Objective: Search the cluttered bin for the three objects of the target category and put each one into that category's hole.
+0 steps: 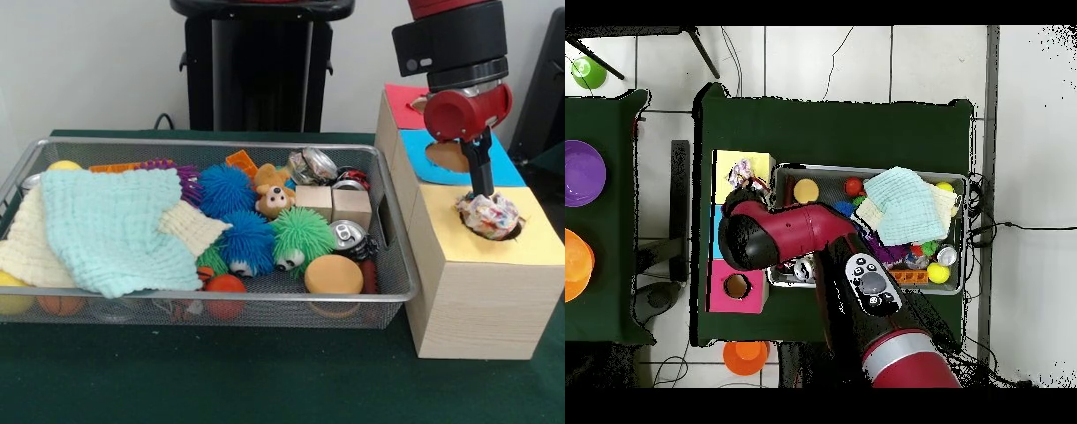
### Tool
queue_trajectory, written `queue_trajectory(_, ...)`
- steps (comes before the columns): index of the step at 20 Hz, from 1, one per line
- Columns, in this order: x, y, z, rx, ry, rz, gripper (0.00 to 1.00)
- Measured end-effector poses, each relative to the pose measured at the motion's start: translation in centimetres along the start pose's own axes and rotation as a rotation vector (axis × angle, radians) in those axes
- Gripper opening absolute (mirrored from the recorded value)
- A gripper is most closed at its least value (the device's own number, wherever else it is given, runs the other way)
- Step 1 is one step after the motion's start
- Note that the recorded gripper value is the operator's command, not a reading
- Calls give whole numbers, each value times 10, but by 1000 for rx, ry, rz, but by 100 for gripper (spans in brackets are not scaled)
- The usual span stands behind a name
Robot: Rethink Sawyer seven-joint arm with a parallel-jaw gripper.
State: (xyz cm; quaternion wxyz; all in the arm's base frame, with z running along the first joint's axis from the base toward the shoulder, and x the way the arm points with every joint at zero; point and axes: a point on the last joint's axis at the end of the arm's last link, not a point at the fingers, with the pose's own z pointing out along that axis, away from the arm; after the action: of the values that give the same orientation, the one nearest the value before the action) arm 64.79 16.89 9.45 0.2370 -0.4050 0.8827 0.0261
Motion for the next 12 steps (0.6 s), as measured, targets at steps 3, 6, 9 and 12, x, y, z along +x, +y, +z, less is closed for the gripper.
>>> queue_trajectory(3,2,5,-2,-8,5,-3,0)
queue_trajectory(6,4,10,-7,-15,13,-6,0)
queue_trajectory(9,4,13,-18,-25,35,-11,0)
queue_trajectory(12,0,9,-32,-28,62,-17,0)
